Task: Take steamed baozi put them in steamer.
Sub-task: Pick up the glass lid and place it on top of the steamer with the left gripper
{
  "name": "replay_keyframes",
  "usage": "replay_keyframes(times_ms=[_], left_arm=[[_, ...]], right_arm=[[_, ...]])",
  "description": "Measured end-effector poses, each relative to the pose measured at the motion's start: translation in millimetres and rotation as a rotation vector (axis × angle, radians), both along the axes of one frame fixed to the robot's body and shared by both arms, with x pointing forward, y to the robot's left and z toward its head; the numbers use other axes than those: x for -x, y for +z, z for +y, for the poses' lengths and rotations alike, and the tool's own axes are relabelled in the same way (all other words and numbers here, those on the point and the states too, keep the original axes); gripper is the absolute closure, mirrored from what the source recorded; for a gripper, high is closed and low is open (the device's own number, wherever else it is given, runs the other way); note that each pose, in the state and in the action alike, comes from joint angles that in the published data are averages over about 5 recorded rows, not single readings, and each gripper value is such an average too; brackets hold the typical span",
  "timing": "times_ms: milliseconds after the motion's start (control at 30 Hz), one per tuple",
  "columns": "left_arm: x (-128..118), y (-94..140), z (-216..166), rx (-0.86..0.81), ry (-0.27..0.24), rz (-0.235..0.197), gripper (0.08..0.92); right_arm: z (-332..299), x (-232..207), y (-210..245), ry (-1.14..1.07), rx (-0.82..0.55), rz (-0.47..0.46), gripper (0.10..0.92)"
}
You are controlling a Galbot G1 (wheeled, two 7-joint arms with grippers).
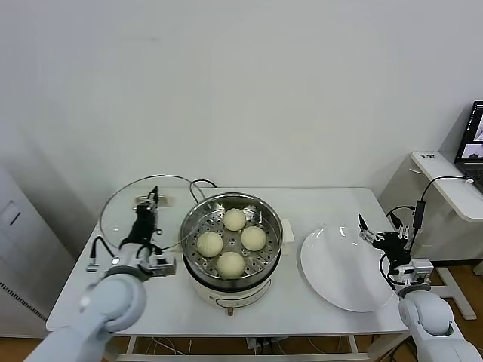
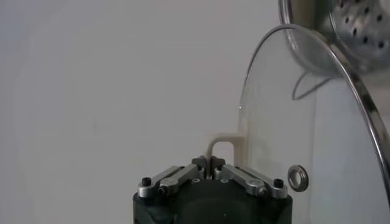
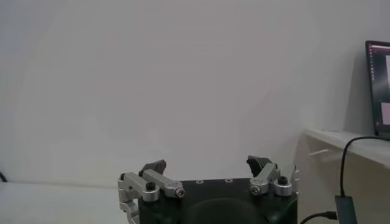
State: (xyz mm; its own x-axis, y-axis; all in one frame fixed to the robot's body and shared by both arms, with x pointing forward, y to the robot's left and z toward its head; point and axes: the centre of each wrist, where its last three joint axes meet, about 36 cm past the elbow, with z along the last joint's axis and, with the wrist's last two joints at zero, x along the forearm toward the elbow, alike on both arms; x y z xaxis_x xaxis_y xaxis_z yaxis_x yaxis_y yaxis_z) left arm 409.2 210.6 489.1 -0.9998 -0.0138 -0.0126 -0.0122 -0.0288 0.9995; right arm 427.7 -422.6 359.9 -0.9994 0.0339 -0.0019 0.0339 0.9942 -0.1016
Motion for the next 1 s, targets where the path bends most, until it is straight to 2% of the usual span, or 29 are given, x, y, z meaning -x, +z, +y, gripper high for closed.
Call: replay_keyframes(times_ms=[267, 533, 1000], left_arm=[[5, -4, -44, 0.013, -0.034, -0.019, 0.89], [11, -15, -81, 0.025, -0.067, -0.013, 0.89], [22, -24, -124, 0.043, -0.136, -0.014, 0.89]], right_arm=[[-2, 0, -3, -0.006, 0.0, 0.007, 0.2], [-3, 0, -6, -0.011, -0.003, 0.012, 0.2], [-3, 0, -12, -0.017, -0.002, 0.023, 0.2]])
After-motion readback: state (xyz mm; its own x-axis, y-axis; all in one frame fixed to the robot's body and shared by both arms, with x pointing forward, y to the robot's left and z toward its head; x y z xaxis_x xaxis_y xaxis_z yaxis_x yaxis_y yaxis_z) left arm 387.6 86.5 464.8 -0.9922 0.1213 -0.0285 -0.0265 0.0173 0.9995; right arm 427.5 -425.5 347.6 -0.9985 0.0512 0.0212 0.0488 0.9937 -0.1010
